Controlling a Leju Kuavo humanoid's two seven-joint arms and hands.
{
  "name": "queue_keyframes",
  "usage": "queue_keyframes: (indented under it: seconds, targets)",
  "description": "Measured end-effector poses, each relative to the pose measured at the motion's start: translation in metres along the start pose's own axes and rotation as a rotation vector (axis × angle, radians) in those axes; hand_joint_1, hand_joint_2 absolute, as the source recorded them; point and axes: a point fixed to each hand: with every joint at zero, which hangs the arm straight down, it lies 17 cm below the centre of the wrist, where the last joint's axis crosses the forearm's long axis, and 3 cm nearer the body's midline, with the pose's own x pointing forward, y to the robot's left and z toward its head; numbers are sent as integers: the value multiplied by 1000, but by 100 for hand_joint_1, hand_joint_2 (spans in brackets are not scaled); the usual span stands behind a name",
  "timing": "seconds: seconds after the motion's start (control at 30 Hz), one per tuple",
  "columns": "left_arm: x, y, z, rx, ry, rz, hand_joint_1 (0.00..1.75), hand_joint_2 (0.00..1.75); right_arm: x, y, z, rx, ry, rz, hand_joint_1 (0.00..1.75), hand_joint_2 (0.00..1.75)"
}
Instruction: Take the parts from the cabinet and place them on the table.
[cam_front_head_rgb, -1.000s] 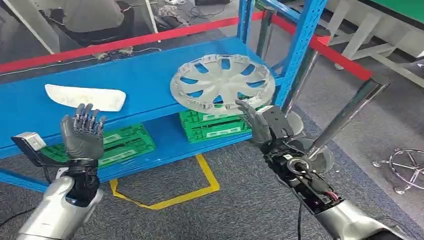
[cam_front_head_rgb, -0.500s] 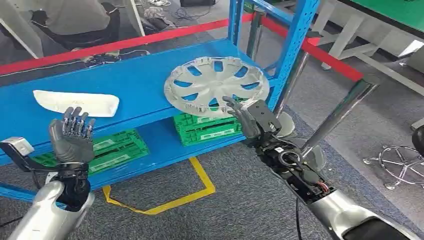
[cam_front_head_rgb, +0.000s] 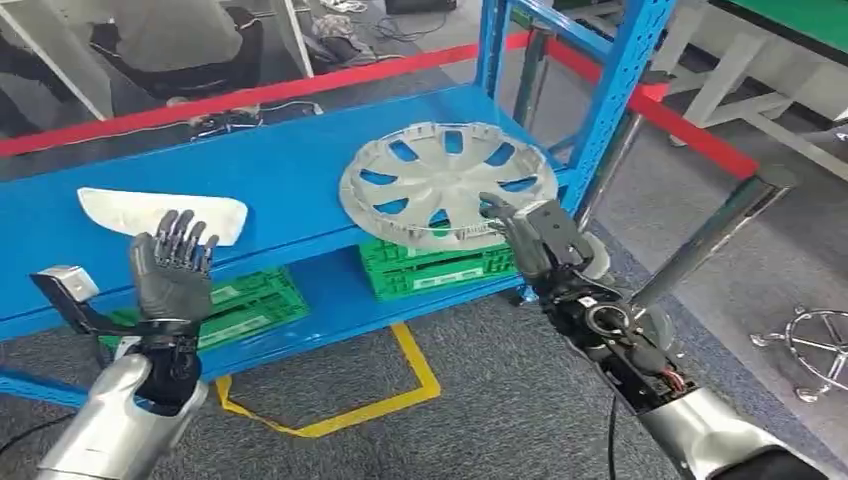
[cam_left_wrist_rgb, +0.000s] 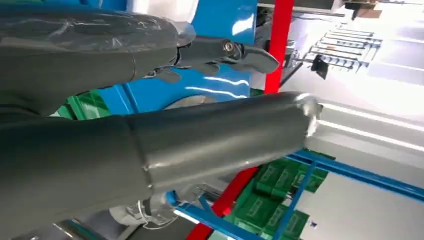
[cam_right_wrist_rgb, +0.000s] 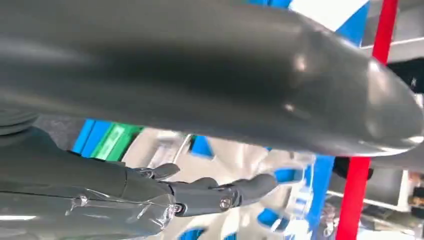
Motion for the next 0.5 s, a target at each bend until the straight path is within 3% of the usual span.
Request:
queue_keyframes:
  seconds: [0.5]
  targets:
    - [-1,0,1,-6,5,-13,0,0,0,-2,-1,-5,9,1,0,0]
